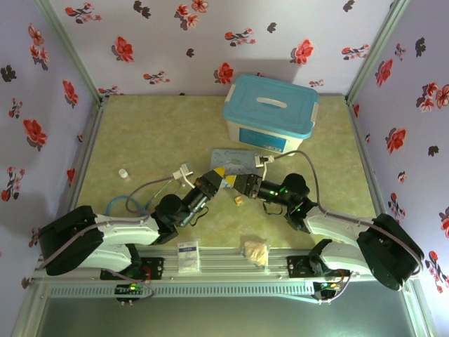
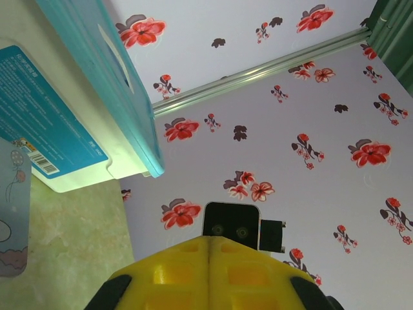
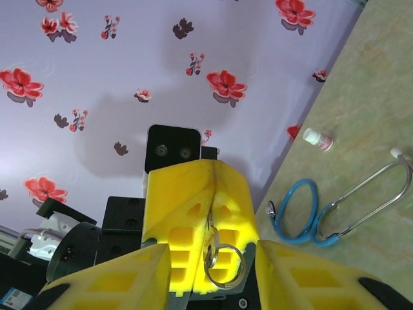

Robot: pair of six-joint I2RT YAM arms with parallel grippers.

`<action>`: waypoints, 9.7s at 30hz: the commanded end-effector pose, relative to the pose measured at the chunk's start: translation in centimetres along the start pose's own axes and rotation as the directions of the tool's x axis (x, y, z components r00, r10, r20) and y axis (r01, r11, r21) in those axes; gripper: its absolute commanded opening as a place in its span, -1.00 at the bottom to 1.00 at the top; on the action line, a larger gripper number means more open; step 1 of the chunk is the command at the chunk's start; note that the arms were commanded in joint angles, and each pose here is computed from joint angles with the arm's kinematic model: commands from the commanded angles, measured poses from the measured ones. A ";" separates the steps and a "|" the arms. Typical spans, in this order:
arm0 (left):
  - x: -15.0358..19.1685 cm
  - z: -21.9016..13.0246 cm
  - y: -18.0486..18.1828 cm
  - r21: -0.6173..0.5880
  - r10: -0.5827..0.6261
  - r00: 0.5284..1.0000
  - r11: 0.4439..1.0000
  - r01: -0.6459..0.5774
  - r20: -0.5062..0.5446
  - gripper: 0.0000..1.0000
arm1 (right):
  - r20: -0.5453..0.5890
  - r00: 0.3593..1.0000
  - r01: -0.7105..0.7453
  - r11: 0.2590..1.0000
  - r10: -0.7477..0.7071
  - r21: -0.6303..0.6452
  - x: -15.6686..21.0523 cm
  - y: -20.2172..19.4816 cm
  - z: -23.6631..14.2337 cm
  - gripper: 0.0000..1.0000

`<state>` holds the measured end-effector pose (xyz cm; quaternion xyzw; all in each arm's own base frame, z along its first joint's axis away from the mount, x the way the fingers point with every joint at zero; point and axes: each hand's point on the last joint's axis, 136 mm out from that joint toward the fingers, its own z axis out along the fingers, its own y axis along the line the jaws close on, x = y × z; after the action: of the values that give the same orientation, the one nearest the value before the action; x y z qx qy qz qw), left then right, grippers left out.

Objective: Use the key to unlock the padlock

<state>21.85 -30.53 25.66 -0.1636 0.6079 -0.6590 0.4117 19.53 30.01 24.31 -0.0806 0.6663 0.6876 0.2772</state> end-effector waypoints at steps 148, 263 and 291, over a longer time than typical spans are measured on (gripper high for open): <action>7.1 2.6 17.7 -0.496 -0.019 0.985 0.866 -0.071 -0.173 -1.00 | -0.031 0.931 -0.259 0.717 0.365 0.647 7.5 -17.0 -9.0 -1.00; 7.9 1.0 17.5 -0.467 -0.089 0.978 0.884 -0.010 -0.190 -1.00 | -0.519 0.845 0.515 0.462 -0.131 0.722 5.3 -17.2 -8.0 -0.25; 7.7 1.2 16.1 -0.444 -0.110 0.976 0.896 0.017 -0.185 -1.00 | -0.687 0.602 0.797 0.262 -0.407 0.544 7.4 -18.6 -4.8 -0.53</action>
<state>23.59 -35.09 6.38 -0.2131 0.7945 -0.5000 0.2709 20.33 26.64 3.58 -0.3345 0.8693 0.1213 0.3431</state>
